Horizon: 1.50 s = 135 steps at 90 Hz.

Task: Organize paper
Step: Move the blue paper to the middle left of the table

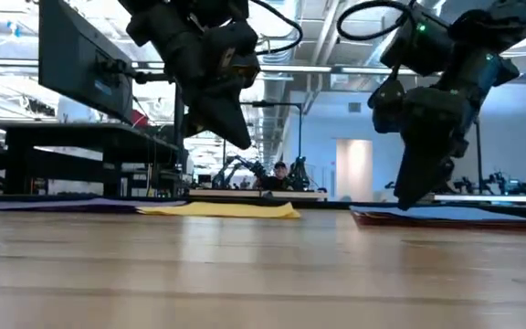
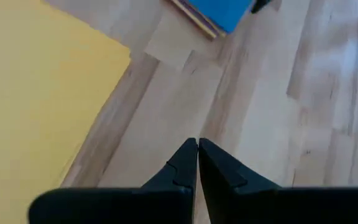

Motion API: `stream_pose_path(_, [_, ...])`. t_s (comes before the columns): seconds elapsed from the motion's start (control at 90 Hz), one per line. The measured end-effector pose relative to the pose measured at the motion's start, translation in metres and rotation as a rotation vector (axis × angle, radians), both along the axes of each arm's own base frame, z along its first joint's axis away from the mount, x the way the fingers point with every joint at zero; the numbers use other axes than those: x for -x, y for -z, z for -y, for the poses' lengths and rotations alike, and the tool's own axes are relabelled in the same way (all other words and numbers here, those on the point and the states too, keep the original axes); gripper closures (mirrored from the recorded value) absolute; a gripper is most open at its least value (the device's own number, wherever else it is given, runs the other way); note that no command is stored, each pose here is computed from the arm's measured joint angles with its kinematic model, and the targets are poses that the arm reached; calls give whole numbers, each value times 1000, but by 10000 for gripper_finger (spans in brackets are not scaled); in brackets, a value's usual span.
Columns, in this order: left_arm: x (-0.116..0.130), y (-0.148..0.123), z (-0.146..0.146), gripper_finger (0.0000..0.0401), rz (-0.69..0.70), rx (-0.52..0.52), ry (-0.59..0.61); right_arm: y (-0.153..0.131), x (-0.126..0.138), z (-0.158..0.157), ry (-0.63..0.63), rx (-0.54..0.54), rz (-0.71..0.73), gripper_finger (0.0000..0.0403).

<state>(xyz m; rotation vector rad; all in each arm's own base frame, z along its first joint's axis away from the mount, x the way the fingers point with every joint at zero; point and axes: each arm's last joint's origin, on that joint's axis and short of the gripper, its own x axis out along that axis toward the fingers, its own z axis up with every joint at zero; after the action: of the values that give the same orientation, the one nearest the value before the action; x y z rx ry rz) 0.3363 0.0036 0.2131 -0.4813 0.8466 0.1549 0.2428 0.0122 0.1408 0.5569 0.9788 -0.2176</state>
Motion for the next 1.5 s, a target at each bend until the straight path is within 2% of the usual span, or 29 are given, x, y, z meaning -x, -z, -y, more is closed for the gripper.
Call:
stream_pose_path(0.278, [0, 0, 2, 401, 7, -28, 86, 13, -28, -16, 2, -200, 140, 175])
stream_pose_path(0.422, [0, 0, 3, 401, 10, -27, 97, -11, -43, -29, -80, -305, 259, 175])
stream_pose_path(0.511, [0, 0, 4, 401, 15, -23, 96, -25, -43, -36, -100, -264, 257, 175])
stream_pose_path(0.6, [-3, -3, 7, 401, 56, -17, 97, -22, -32, -34, -8, -134, 107, 175])
stream_pose_path(0.667, [-10, -10, 14, 401, 160, -18, 113, -22, -22, -31, 42, -59, -3, 175])
stream_pose_path(0.756, [-27, -17, 23, 401, 316, 0, 119, -38, -7, -31, 47, -29, -74, 175])
stream_pose_path(0.878, [-62, -13, 27, 401, 350, 70, 48, -59, 26, -31, 123, 66, -159, 175])
stream_pose_path(1.033, [-112, 20, 31, 401, 234, 81, -23, -71, 58, -20, 334, 247, -225, 175])
stream_pose_path(1.2, [-146, 61, 35, 401, 106, 102, -123, -55, 69, -9, 303, 294, -269, 175])
stream_pose_path(1.267, [-147, 76, 40, 401, -11, 99, -140, -43, 75, -3, 357, 289, -315, 175])
stream_pose_path(1.344, [-144, 75, 53, 401, -94, 92, -132, -30, 83, 4, 452, 249, -347, 175])
stream_pose_path(1.5, [-129, 70, 84, 401, -219, 79, -101, -12, 92, 8, 462, 226, -318, 175])
